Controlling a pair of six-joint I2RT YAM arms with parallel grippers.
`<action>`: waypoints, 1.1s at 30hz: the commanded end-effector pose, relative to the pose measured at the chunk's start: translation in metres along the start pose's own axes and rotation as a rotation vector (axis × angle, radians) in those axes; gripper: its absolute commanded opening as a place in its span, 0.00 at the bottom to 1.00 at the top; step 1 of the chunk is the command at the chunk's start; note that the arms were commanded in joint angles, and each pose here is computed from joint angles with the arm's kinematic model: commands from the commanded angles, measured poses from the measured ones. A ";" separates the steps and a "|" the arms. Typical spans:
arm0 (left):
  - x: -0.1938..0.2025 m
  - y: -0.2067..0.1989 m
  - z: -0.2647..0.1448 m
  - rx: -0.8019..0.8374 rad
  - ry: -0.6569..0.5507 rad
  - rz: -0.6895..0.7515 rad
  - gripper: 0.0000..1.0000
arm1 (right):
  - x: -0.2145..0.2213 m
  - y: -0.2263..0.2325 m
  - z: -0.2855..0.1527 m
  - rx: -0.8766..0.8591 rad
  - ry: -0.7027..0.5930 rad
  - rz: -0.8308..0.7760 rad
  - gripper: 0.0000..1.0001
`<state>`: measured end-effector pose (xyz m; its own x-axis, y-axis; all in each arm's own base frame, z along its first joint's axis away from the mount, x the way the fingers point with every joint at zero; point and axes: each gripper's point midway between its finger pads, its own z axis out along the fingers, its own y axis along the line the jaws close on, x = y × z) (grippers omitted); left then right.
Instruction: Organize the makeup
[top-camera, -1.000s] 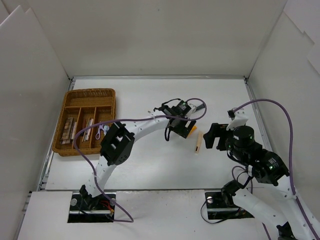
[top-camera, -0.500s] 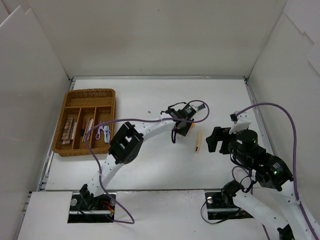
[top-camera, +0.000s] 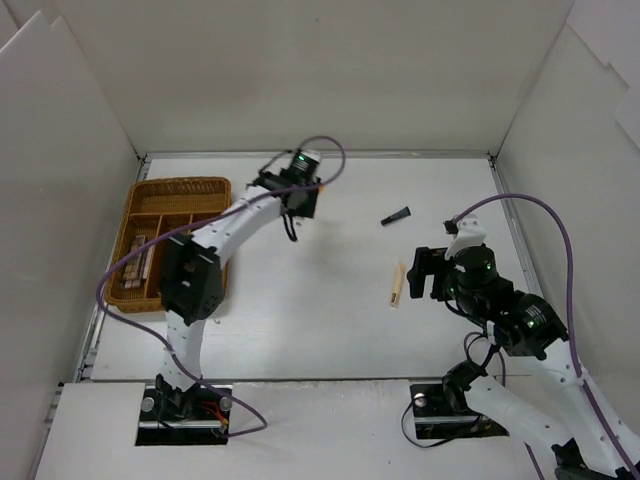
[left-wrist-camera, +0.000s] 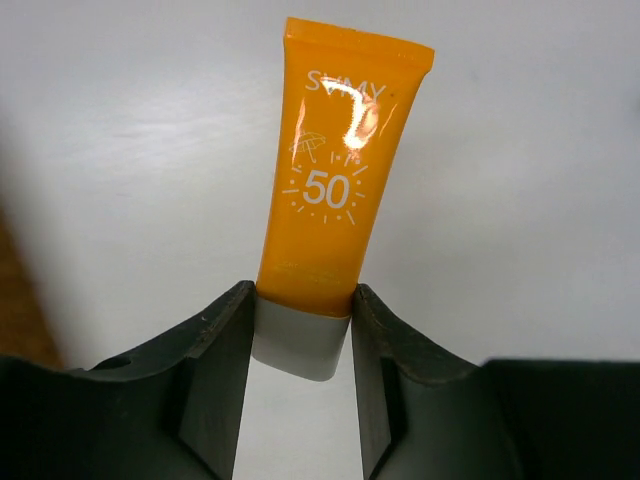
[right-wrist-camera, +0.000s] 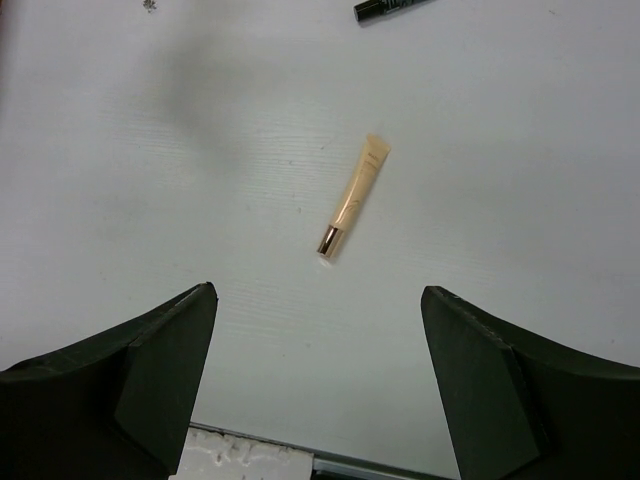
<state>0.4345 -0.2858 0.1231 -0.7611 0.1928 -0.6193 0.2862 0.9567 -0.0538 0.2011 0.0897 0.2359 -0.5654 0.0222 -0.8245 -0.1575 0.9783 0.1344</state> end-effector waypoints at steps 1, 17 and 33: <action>-0.093 0.079 -0.095 -0.123 -0.277 -0.040 0.01 | -0.022 0.002 0.011 0.020 -0.057 -0.001 0.81; -0.075 0.278 -0.106 -0.230 -0.255 -0.907 0.00 | -0.035 0.020 0.054 0.024 -0.027 -0.021 0.81; -0.071 0.308 -0.044 -0.170 -0.306 -1.460 0.01 | -0.034 0.007 0.050 0.080 -0.058 0.017 0.83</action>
<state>0.5243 -0.0086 0.1448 -0.2830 -0.9227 -0.2619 -0.7369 0.3839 -0.5564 0.2488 0.1106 0.2181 -0.5868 -0.0098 -0.8097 -0.1306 0.9880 0.0826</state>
